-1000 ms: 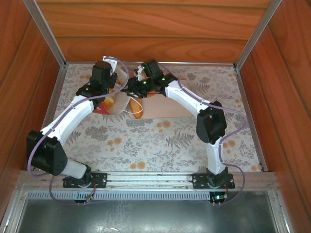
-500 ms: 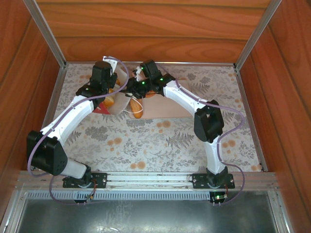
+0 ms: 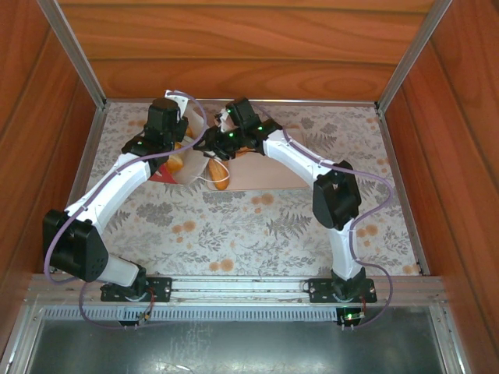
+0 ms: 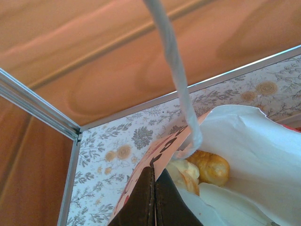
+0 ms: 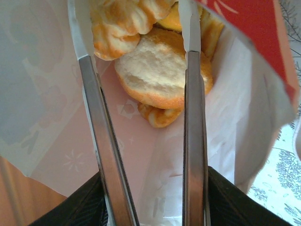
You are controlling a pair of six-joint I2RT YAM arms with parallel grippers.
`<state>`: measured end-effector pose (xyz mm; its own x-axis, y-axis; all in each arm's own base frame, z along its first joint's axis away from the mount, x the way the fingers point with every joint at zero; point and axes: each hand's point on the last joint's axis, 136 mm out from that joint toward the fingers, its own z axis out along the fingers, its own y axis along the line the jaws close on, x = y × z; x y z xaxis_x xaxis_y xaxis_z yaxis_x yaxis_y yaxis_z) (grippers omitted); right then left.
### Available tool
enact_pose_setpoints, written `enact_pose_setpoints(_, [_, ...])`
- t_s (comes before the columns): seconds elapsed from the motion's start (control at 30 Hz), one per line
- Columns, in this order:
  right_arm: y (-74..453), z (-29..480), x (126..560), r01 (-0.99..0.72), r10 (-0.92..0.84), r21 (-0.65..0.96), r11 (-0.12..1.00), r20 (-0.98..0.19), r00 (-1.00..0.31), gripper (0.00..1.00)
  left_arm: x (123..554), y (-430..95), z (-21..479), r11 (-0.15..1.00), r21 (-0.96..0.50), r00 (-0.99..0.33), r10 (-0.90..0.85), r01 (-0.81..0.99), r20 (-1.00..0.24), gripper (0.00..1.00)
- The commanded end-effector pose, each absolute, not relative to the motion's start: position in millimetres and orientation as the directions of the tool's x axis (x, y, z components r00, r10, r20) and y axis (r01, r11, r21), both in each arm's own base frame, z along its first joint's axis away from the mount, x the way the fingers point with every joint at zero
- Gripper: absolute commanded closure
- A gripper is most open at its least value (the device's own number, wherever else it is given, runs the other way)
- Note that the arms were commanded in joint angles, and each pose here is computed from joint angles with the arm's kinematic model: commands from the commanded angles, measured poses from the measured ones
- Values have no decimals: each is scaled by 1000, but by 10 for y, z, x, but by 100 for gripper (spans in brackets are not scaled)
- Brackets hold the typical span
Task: Take the fake bread out of the paper bag
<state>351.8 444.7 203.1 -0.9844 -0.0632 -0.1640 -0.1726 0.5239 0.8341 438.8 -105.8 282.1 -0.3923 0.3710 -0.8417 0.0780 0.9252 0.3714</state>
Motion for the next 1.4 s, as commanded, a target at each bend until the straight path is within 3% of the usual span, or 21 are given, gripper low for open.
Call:
enact_pose_setpoints(0.0, [4346, 2223, 3508, -194, -45, 829, 525, -201, -979, 48, 4395, -1110, 2932, 928, 363, -360, 367, 81, -858, 100])
enact_pose_setpoints(1.37, [4557, 2163, 3630, -196, -84, 849, 491, -178, -980, 48, 4440, -1168, 2893, 929, 356, -362, 369, 104, -856, 100])
